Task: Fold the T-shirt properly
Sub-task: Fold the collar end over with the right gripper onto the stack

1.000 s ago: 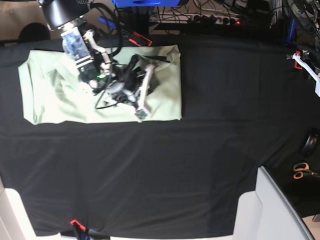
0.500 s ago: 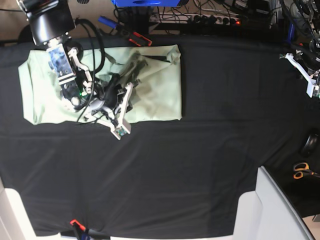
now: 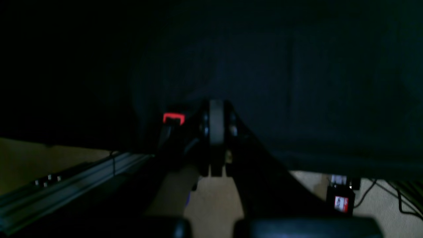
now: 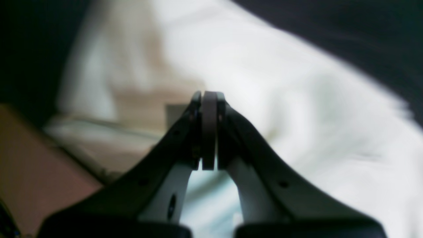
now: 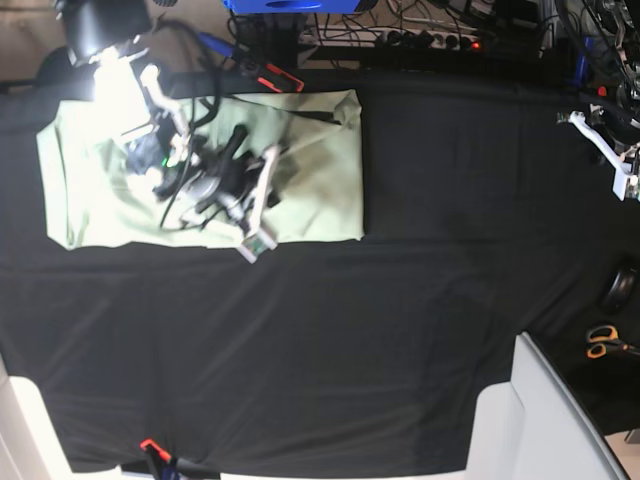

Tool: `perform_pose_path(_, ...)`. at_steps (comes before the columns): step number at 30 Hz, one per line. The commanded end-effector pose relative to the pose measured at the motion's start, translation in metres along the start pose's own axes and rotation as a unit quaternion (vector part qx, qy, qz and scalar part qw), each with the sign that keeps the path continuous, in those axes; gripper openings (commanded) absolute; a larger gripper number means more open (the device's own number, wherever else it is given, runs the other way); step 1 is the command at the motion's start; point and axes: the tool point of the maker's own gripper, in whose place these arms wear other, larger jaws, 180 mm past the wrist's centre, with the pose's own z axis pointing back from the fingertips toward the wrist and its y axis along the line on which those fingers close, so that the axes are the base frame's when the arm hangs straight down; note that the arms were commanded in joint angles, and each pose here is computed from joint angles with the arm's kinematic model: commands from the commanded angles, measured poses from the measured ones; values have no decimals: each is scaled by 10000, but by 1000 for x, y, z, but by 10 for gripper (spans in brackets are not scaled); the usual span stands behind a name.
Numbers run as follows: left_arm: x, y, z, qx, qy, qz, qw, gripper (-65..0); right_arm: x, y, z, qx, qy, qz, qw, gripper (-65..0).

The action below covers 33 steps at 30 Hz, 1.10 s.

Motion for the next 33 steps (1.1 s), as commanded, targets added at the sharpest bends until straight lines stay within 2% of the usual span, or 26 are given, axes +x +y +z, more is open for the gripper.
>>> perform_pose_path(1,12,8,4,88,-179,-72,9998,-650,8,-1,5,-32,-152,-7,9999,-650)
perform_pose_path(6,13,8,4,89,-186,-70,9998,-650,-28,17,6,106,135,-224,9996,-650)
perform_pose_path(10,13,8,4,89,-186,-70,9998,-650,-44,-11,14,-216,205,-562,9980,-650)
perform_pose_path(18,12,7,4,79,-184,-68,9998,-650,-78,-77,26,-811,464,-693,9932,-650)
perform_pose_path(21,12,7,3,78,-177,-64,9998,-650,-77,-88,31,-919,439,-697,9924,-650)
perform_pose_path(24,12,6,3,74,-176,-57,9998,-650,-55,-96,44,-1084,121,-598,9922,-650)
perform_pose_path(27,12,1,2,34,-206,33,9998,-650,-29,-95,62,-1209,-229,-420,9915,-650)
perform_pose_path(31,11,0,0,12,-196,91,9998,-650,-17,-100,94,-1493,-236,-363,9878,-650)
perform_pose_path(33,10,-1,0,2,-188,95,9998,-650,-18,-114,113,-1766,-292,-504,9826,-650)
